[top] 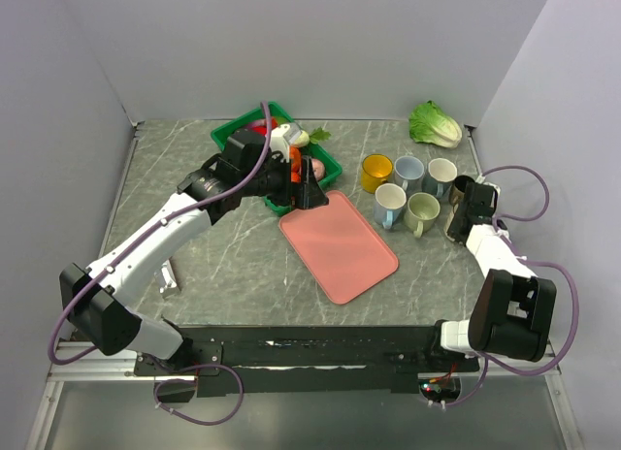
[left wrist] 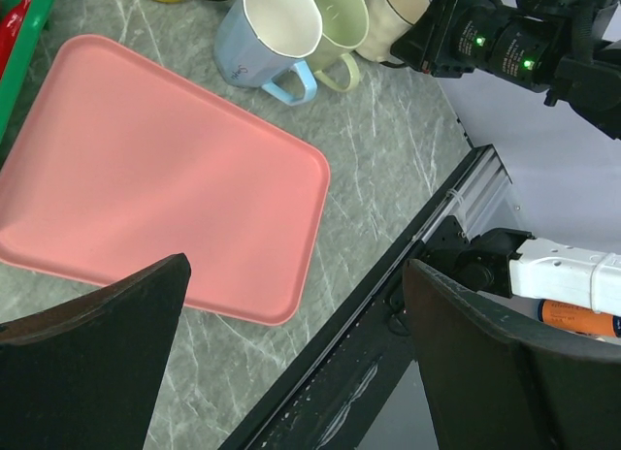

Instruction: Turn the mug right side up

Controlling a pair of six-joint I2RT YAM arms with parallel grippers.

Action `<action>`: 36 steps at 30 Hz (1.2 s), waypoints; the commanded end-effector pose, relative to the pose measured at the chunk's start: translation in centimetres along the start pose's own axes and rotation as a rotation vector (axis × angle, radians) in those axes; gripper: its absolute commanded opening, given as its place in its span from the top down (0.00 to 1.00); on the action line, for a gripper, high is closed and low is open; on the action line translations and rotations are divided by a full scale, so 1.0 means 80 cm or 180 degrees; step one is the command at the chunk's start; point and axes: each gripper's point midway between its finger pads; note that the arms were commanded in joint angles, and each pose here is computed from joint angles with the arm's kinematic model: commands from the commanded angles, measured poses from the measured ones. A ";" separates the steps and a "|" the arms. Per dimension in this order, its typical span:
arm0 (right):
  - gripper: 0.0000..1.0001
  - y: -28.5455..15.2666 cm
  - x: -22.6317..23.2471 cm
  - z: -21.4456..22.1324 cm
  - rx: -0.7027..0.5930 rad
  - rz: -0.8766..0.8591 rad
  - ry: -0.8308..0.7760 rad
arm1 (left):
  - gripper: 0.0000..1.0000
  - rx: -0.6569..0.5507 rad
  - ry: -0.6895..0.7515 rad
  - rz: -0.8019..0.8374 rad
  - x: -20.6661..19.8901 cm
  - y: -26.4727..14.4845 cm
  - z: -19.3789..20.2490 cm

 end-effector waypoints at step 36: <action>0.00 -0.278 0.025 -0.058 -0.0799 -0.1165 0.1230 | 0.04 -0.0721 -0.0096 -0.0830 0.029 -0.060 -0.055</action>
Point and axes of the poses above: each gripper's point midway between its finger pads, its own y axis out along the fingers, its own x axis along the line the jaws close on, z = x × y, and after that the axes turned 3 degrees about -y, right-handed
